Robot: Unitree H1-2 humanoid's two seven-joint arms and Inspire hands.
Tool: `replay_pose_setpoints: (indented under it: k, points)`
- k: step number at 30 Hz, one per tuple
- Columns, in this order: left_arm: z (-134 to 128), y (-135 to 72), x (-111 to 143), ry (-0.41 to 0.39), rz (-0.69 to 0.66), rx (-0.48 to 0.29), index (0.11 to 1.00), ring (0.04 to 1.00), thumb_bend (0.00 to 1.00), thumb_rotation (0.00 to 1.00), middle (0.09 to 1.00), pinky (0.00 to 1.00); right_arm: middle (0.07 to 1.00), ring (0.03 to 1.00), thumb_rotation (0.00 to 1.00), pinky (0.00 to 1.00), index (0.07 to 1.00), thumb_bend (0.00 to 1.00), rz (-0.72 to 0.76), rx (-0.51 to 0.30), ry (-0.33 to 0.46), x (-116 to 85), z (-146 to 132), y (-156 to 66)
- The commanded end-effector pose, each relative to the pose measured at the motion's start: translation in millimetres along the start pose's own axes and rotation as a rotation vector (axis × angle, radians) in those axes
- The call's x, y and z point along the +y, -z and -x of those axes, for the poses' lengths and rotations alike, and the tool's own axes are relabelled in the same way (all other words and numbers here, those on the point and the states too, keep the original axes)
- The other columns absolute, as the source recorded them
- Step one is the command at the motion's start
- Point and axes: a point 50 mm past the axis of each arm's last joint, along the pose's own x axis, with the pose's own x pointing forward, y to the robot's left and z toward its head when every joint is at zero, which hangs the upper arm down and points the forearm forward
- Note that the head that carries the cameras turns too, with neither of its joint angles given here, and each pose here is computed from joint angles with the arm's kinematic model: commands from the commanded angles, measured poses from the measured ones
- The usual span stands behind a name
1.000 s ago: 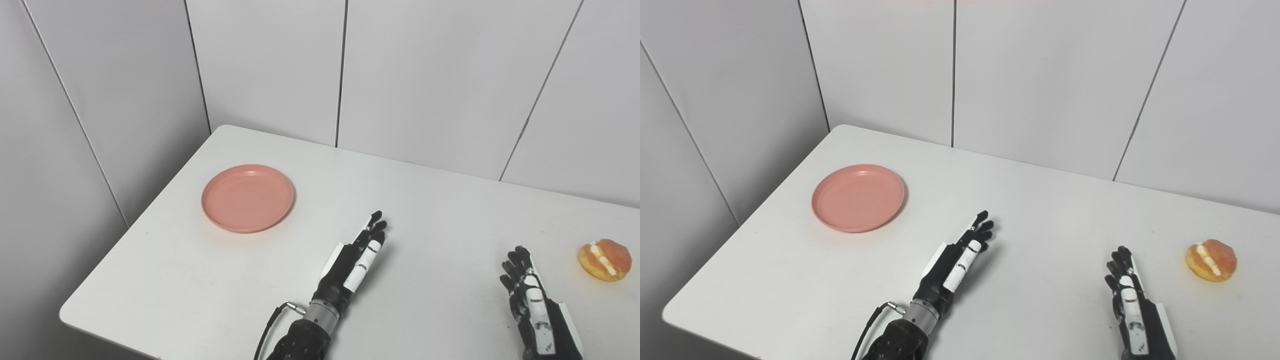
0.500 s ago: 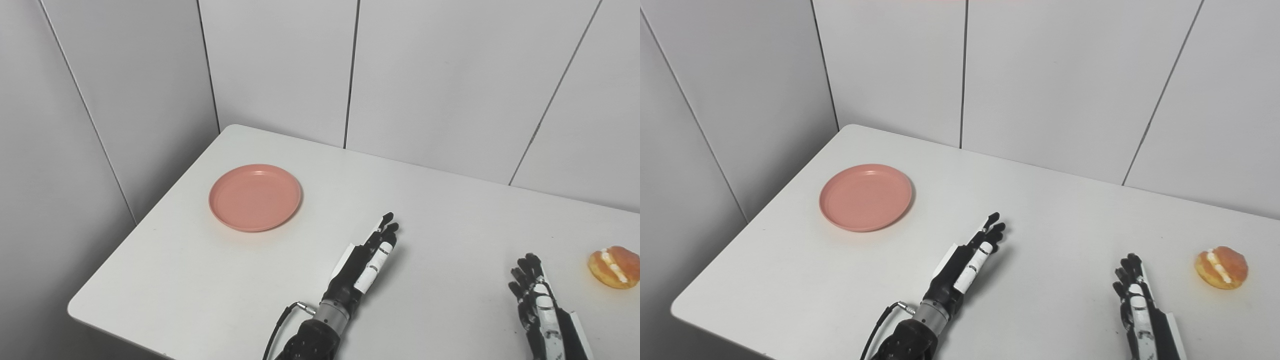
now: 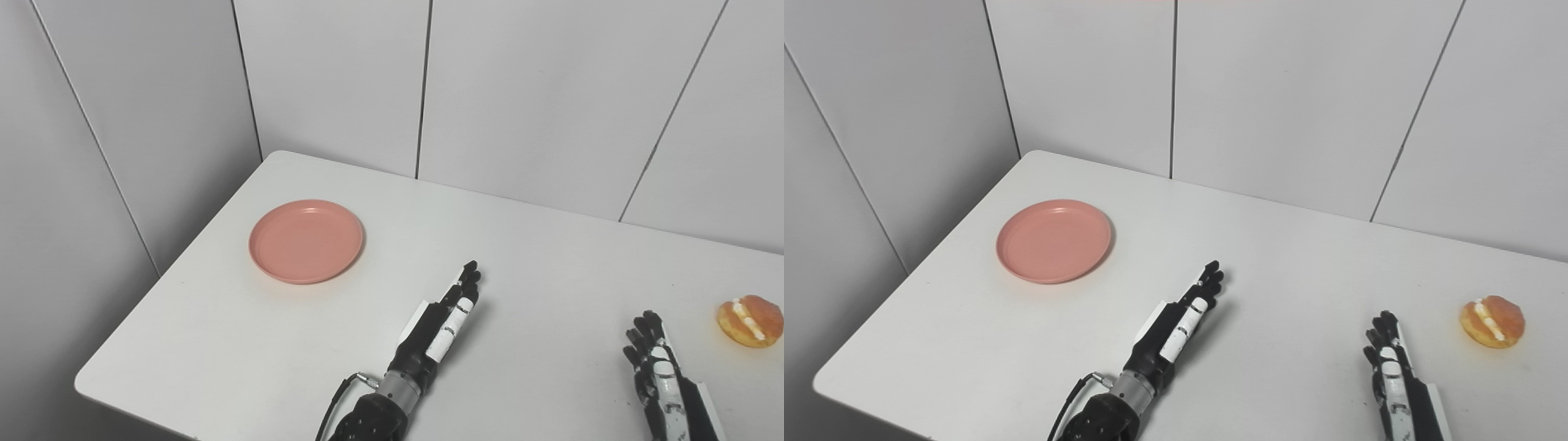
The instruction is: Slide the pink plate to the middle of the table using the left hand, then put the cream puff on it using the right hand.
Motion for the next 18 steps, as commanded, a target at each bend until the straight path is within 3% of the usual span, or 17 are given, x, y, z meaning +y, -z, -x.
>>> replay_pose_setpoints:
  k: [1,11,18]
  points:
    - [18.9,14.7,7.5,0.005,0.014,0.104,1.0,1.0,0.49,1.0,1.0,1.0,1.0,1.0,1.0,1.0,1.0,0.11,-0.023,0.058,0.012,7.3,13.4,15.8]
    - [14.7,-44.4,16.3,0.025,0.02,-0.05,1.0,1.0,0.49,1.0,1.0,1.0,1.0,1.0,1.0,1.0,1.0,0.13,-0.019,0.06,0.008,7.6,11.1,17.1]
    - [12.2,-67.0,19.6,0.024,0.023,-0.103,1.0,1.0,0.45,1.0,1.0,1.0,1.0,1.0,1.0,1.0,1.0,0.13,-0.007,0.064,0.008,6.0,10.8,17.9]
